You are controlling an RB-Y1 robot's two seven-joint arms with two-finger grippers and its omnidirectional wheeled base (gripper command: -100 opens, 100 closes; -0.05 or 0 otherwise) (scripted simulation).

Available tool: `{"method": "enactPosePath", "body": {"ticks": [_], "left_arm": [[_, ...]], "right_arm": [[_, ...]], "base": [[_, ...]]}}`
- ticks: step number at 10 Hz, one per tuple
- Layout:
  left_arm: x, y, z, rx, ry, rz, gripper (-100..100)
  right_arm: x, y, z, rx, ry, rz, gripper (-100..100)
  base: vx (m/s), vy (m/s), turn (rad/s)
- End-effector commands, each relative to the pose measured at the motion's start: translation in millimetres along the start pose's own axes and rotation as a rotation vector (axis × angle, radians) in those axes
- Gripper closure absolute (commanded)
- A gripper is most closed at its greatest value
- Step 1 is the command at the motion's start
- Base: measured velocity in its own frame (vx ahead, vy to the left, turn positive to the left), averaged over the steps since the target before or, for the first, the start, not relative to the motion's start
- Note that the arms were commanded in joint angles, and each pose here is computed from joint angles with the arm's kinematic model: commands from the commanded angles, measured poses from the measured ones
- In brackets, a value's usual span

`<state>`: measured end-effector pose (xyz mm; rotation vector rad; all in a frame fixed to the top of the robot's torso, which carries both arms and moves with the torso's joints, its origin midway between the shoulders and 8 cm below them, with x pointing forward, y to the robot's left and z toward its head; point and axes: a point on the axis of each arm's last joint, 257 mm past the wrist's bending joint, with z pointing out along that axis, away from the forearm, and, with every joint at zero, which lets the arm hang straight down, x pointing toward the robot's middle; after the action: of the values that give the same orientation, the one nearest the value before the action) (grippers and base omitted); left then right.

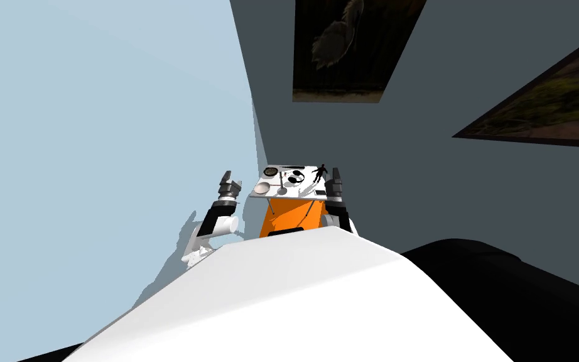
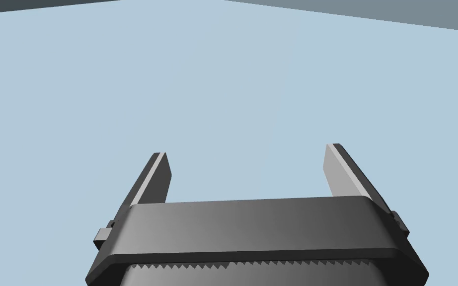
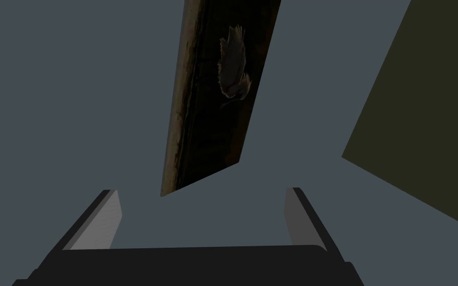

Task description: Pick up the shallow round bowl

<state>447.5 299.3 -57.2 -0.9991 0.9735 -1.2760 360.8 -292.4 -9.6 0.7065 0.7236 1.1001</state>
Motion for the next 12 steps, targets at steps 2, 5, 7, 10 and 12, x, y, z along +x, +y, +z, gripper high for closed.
{"method": "enactPosePath", "body": {"ticks": [2,5,7,10,12], "left_arm": [[0.0,24,8.8,-0.078,-0.008,-0.011,-100],[-1.4,45,13.1,-0.155,-0.017,-0.019,-100],[-1.6,58,17.6,-0.201,-0.023,-0.028,-100],[-2.6,80,19.1,-0.284,-0.034,-0.039,-100],[-2.7,96,20.9,-0.345,-0.042,-0.05,-100]], "right_arm": [[0,0,0.0,0.0,0.0,0.0,0],[0,0,0.0,0.0,0.0,0.0,0],[0,0,0.0,0.0,0.0,0.0,0],[0,0,0.0,0.0,0.0,0.0,0],[0,0,0.0,0.0,0.0,0.0,0]], "base": [[-0.002,-0.033,0.067],[0.007,-0.034,0.051],[0.004,-0.015,0.028],[0.009,-0.029,0.043],[0.012,-0.026,0.038]]}}
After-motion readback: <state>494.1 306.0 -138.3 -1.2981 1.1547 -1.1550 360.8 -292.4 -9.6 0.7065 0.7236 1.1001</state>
